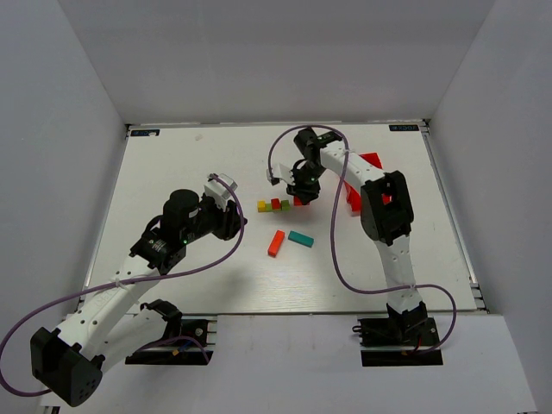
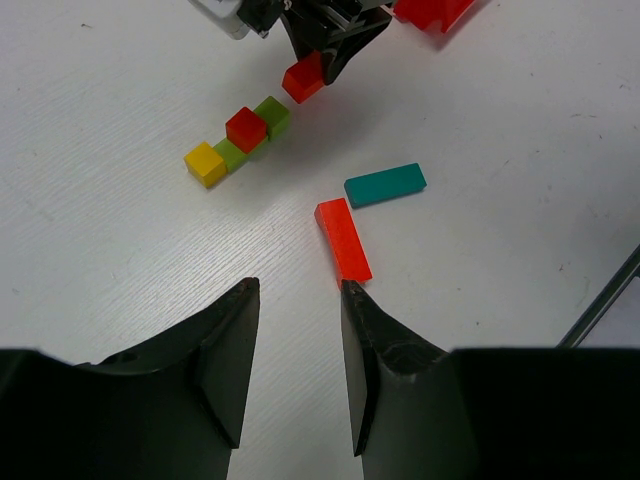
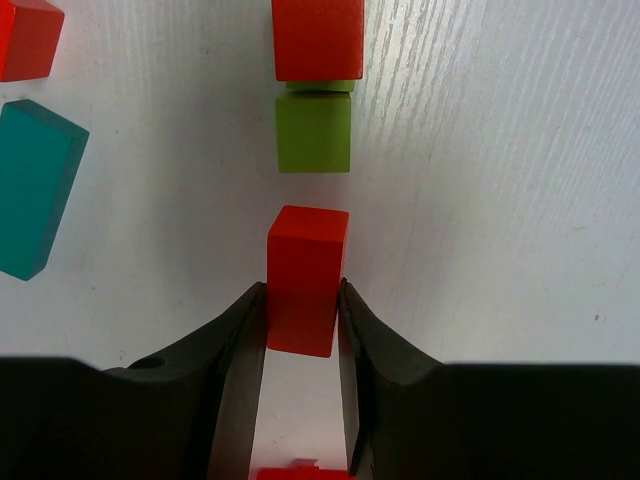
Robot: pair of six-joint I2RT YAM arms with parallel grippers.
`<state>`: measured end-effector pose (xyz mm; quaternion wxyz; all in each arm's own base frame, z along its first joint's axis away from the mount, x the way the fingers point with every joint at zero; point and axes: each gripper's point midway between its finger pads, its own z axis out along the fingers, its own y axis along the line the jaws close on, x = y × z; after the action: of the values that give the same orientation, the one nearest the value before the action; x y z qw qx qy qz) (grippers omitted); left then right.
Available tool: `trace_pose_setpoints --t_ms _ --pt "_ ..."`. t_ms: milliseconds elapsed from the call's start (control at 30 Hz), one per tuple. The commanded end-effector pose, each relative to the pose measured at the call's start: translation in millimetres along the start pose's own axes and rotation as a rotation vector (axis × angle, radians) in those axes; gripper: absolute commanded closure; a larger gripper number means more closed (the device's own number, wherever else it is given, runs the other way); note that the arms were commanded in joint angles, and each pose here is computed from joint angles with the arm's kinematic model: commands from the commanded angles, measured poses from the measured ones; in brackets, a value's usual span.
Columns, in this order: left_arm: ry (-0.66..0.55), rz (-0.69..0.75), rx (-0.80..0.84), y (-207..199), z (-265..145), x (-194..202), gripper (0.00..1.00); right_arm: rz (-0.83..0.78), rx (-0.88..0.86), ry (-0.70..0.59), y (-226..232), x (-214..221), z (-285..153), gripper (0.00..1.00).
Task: Build the wood block tower
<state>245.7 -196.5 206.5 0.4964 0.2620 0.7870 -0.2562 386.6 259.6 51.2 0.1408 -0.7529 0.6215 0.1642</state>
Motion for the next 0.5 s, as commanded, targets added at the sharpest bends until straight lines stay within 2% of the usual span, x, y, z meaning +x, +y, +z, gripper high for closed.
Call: trace_pose_setpoints --t_ms 0,467 --pt "-0.036 0.006 -0.007 0.5 -4.4 -13.7 0.51 -0.024 -0.010 -0.014 -2.0 -5.5 -5.1 1.00" --pt "-0.028 0.004 -0.017 2.7 -2.6 -11.7 0.51 -0.027 -0.025 -0.010 -4.2 -4.4 4.2 0.99"
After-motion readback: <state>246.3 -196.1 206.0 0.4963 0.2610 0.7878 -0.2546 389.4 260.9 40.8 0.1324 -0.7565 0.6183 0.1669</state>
